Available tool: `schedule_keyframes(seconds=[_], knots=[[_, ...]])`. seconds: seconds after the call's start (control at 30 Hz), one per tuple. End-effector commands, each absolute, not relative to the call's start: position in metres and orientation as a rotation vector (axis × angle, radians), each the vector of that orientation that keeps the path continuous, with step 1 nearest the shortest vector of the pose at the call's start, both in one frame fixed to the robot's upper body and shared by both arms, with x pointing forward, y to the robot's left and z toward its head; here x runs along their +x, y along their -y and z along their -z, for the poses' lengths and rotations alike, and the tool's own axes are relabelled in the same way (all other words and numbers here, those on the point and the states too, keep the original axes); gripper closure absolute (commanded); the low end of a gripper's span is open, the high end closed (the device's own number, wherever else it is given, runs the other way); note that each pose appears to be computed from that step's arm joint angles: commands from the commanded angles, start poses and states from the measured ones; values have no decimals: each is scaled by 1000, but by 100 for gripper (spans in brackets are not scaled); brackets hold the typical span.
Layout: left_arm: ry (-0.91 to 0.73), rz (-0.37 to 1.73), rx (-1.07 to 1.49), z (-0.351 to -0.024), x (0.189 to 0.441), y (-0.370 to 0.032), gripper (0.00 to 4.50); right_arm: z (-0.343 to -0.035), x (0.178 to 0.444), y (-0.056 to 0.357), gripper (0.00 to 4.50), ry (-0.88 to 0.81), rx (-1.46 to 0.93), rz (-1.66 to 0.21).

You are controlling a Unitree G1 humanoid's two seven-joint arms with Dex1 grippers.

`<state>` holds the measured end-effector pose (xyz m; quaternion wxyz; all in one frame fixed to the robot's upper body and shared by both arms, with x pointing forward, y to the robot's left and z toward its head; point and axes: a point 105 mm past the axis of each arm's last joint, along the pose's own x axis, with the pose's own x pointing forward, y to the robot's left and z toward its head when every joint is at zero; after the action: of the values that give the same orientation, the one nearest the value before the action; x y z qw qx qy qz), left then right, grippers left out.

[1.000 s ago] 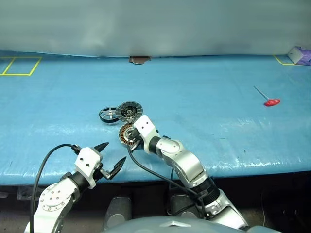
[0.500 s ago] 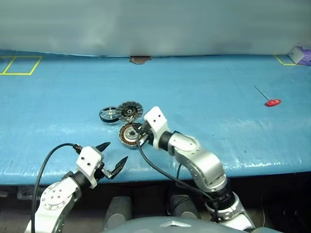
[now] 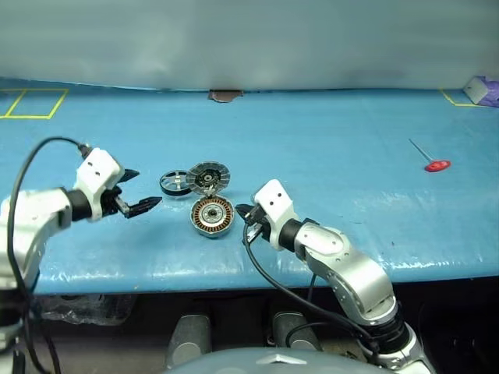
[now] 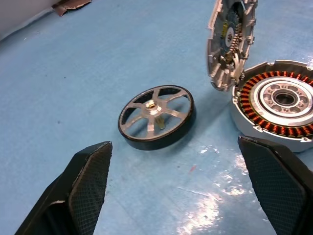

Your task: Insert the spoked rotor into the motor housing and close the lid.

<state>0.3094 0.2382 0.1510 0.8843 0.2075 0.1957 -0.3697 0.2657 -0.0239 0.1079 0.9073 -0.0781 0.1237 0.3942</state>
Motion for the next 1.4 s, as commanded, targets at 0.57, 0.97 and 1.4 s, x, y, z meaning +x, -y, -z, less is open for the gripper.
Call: schedule_keyframes(seconds=[0.57, 0.97, 1.4], knots=[[-705, 950, 373, -150, 383, -218, 39, -120, 264, 35, 450, -172, -113, -673], [-747, 917, 386, -145, 388, -222, 93, -121, 267, 35, 450, -159, -89, -652], [-794, 866, 400, -132, 396, -216, 93, -118, 269, 36, 450, -159, -87, -634]])
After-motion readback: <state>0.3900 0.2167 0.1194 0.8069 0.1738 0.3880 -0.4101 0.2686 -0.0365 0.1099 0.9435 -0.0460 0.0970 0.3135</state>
